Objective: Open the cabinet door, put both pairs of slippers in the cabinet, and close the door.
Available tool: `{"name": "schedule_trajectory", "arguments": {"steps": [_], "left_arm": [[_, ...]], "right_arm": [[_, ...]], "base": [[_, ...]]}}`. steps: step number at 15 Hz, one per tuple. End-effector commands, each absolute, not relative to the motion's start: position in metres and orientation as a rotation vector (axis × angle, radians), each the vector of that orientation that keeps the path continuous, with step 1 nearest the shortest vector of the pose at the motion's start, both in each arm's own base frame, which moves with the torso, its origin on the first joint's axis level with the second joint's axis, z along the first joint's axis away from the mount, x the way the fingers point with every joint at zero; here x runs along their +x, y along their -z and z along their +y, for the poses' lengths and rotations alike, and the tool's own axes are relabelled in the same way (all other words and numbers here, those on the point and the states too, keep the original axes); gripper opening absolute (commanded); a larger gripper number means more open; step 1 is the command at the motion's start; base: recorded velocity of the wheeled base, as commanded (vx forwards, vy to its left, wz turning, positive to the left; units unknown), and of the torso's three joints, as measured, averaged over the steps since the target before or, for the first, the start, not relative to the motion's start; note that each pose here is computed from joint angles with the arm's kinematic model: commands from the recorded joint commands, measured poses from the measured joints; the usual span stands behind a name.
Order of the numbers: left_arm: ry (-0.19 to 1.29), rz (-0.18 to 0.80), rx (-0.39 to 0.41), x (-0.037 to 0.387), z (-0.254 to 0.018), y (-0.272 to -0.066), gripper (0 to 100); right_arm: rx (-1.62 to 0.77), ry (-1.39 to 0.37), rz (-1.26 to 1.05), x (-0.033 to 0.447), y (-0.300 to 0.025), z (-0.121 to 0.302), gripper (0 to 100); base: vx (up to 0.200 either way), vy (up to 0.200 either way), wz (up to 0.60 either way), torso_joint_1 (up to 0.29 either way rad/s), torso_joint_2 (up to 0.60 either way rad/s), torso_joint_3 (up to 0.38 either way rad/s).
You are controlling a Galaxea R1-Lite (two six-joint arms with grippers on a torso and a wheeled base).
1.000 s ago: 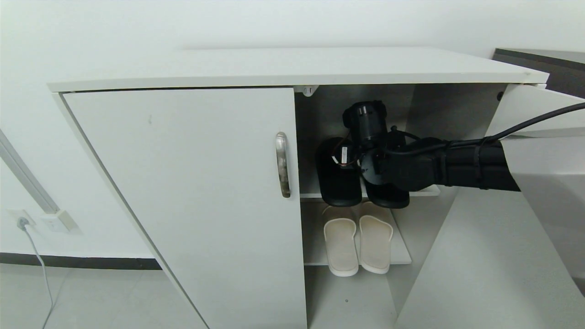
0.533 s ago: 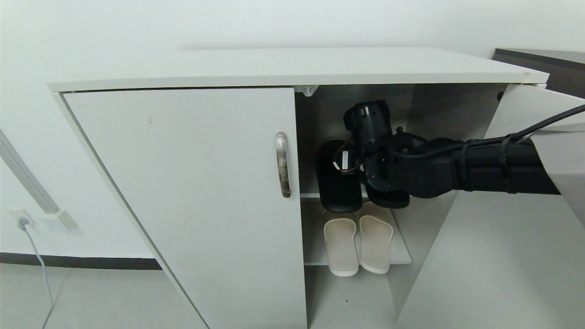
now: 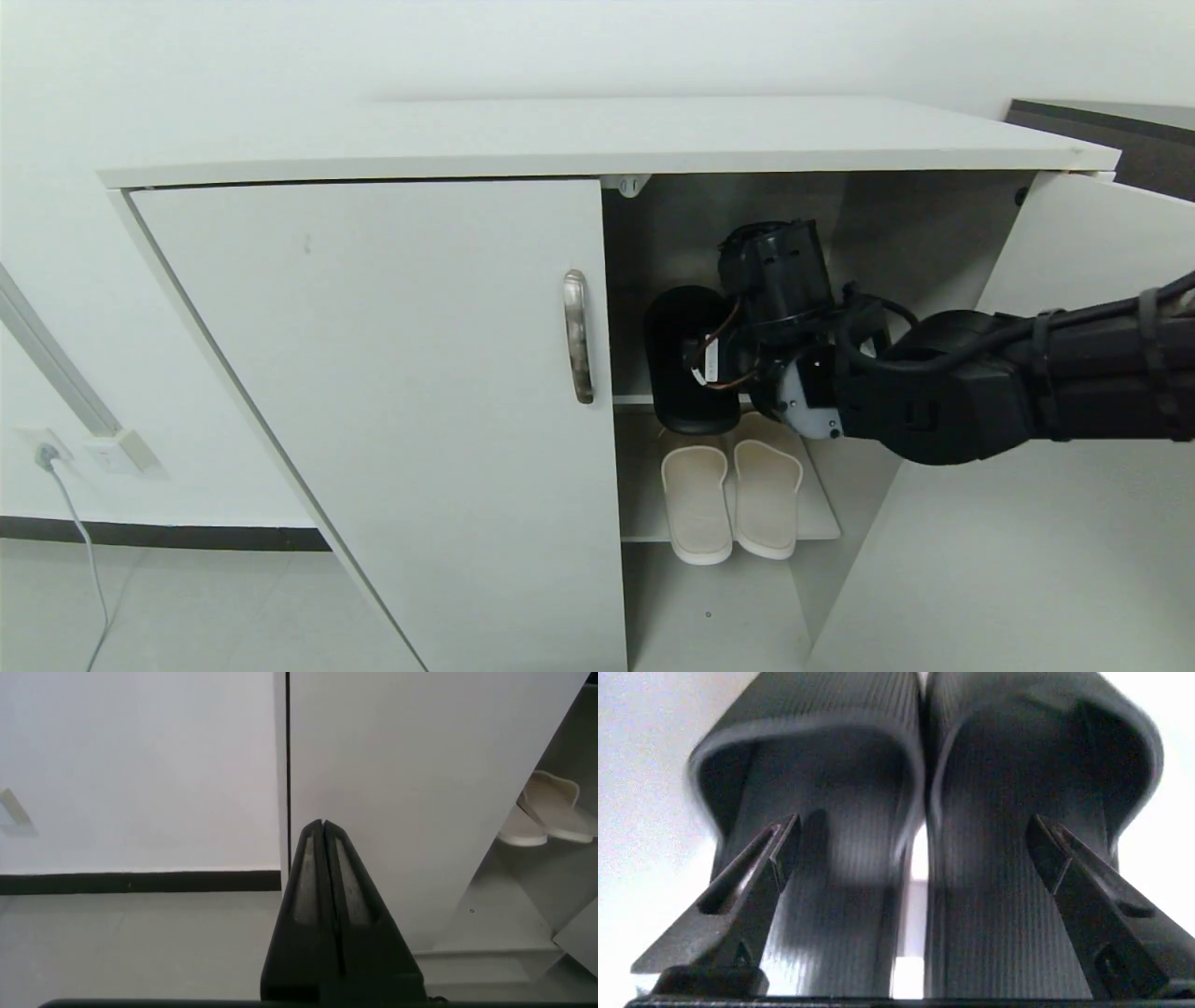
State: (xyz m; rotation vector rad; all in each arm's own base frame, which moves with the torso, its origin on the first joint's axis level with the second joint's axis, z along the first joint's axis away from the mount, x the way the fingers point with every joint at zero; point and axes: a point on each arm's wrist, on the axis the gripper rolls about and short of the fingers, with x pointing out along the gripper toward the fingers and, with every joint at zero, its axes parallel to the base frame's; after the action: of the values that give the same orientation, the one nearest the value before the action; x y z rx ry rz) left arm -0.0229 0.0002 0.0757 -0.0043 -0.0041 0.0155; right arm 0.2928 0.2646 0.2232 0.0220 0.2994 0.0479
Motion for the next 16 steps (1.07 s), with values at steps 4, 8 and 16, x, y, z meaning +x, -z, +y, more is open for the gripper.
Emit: {"name": "schedule_trajectory", "arguments": {"steps": [4,8,16], "left_arm": [[-0.017,-0.003,-0.005,-0.023,0.0,-0.076,0],[-0.014,-0.003,-0.003,-0.023,0.0,-0.076,0],[-0.015,-0.003,-0.005,-0.023,0.0,-0.076,0]], "right_arm": [[0.041,-0.123,0.266,0.242,-0.237,0.253,100],[0.057,-0.172,0.25,0.22,-0.219,0.247,100],[0.082,-0.255,0.197,0.197,-0.212,0.237,0]], "base": [[0.0,0.0,0.0,0.0,0.0,0.0],[0.0,0.0,0.0,0.0,0.0,0.0],[0.0,0.0,0.0,0.0,0.0,0.0]]}}
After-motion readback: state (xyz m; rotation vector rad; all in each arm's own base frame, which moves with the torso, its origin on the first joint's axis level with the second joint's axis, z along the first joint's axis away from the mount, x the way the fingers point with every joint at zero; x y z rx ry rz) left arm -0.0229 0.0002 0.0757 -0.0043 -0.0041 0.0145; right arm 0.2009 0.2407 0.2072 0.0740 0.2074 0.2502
